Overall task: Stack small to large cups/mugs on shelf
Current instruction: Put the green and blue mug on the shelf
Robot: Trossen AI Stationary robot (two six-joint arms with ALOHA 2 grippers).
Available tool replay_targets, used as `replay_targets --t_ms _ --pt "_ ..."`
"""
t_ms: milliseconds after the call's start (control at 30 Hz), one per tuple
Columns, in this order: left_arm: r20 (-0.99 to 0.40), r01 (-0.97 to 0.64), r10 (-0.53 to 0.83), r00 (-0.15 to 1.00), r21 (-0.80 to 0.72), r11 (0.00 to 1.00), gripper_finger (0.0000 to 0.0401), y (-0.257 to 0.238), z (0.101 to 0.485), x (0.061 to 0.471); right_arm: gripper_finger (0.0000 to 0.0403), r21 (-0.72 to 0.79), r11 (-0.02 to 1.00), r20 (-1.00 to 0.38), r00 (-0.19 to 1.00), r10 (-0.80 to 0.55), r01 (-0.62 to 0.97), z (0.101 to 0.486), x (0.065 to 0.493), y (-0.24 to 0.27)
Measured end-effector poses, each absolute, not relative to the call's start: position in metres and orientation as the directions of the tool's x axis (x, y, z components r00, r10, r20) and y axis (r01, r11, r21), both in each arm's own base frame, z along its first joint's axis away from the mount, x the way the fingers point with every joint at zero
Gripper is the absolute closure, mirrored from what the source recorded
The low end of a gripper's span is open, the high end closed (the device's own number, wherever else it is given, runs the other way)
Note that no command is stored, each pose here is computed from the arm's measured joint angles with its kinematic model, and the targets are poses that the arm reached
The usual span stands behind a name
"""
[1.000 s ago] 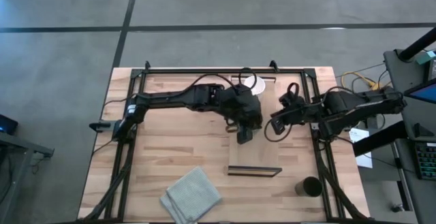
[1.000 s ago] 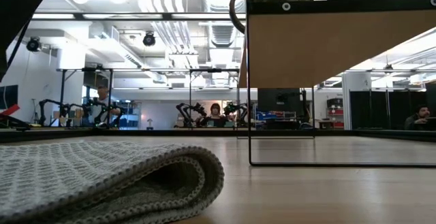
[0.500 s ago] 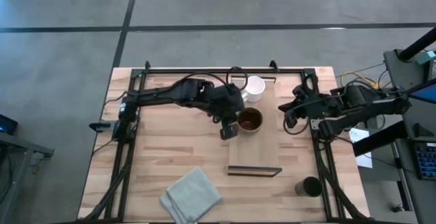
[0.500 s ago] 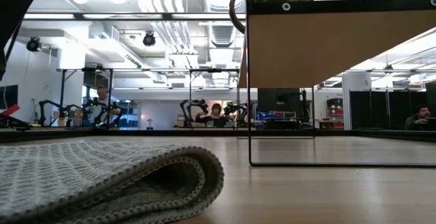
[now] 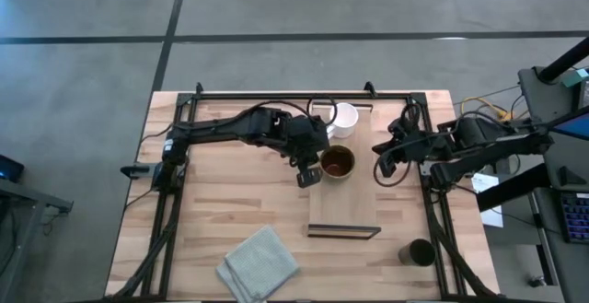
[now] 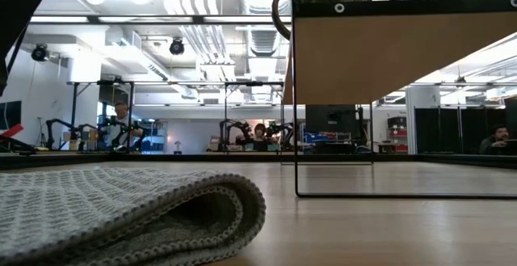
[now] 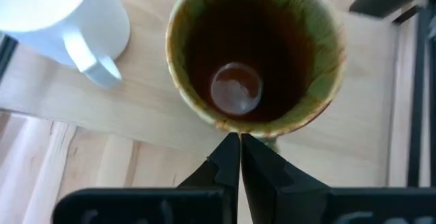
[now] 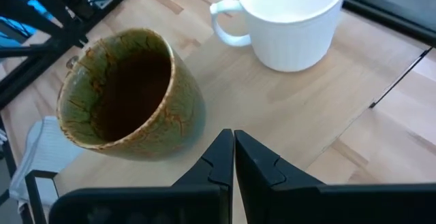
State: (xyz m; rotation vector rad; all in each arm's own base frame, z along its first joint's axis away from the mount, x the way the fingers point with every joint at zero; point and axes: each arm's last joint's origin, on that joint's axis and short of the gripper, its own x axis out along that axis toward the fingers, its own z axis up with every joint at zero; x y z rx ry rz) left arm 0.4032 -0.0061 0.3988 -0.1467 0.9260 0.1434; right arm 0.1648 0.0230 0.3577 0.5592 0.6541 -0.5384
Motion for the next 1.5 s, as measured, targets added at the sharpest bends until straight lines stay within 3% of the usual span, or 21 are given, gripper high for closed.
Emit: replay_targets --t_ms 333,1500 --pt "-0.845 -0.198 0.067 0.531 -0.047 0.979 0.0401 -0.003 0.384 0.404 0.0394 0.299 0.711 -0.730 0.632 -0.259 0.637 0.347 0.182 0.028" --pt "-0.778 -0.132 -0.017 0.628 -0.128 0.983 0.0401 -0.006 0.390 0.414 0.0394 0.311 0.694 -0.735 0.628 -0.258 0.649 0.339 0.206 0.033"
